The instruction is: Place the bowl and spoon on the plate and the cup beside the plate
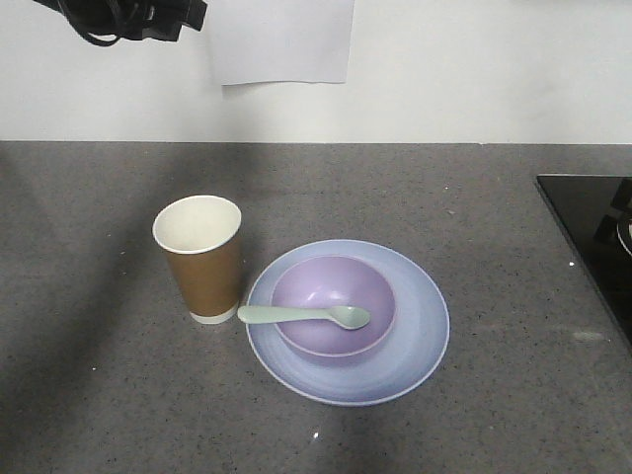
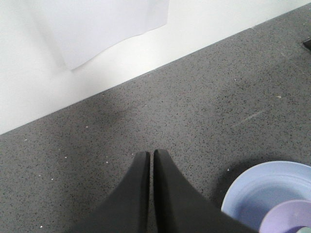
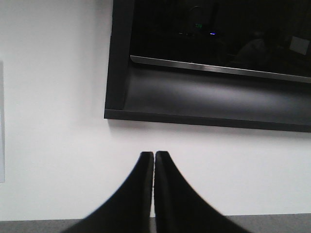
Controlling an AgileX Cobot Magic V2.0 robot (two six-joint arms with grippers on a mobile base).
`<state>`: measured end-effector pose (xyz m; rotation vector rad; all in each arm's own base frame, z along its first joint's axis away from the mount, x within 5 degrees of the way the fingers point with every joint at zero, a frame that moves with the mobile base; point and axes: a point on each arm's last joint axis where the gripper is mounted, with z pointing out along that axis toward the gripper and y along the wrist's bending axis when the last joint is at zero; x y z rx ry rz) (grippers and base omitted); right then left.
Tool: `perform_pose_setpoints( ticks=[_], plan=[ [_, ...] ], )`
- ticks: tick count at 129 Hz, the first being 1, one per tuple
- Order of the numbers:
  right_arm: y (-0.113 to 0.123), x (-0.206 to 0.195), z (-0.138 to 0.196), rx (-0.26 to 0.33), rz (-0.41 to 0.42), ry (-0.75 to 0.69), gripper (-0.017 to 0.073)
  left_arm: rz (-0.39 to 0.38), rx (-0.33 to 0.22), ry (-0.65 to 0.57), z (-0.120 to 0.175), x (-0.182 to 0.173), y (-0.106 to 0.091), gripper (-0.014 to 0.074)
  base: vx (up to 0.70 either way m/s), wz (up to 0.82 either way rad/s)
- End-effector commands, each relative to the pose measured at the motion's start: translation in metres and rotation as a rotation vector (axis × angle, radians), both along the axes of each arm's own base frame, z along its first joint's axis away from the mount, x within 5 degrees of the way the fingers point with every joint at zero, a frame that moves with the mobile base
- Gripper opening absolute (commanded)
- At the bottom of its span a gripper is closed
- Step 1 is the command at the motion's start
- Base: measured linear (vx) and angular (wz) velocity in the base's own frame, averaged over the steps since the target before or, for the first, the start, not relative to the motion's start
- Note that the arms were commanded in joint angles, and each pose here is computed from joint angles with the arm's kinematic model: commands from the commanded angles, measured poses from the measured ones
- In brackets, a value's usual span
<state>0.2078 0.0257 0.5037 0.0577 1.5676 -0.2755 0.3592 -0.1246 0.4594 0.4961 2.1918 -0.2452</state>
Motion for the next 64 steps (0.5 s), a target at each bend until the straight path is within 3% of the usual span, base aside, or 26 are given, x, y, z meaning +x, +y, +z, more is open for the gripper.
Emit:
perform_pose_setpoints(
  ticks=[1,64],
  plan=[
    [-0.0019,-0.0074,0.0148,-0.032,0.012,-0.076,-0.0004,0.002,-0.066,-0.146,0.0340,-0.0166,0.0024,-0.0008,0.00,0.00],
    [-0.0019,-0.0074,0.0148,-0.032,0.012,-0.076,-0.0004,-0.001,-0.055,-0.116,0.0315,-0.0181,0.0027,-0.0008,0.00,0.00]
  ],
)
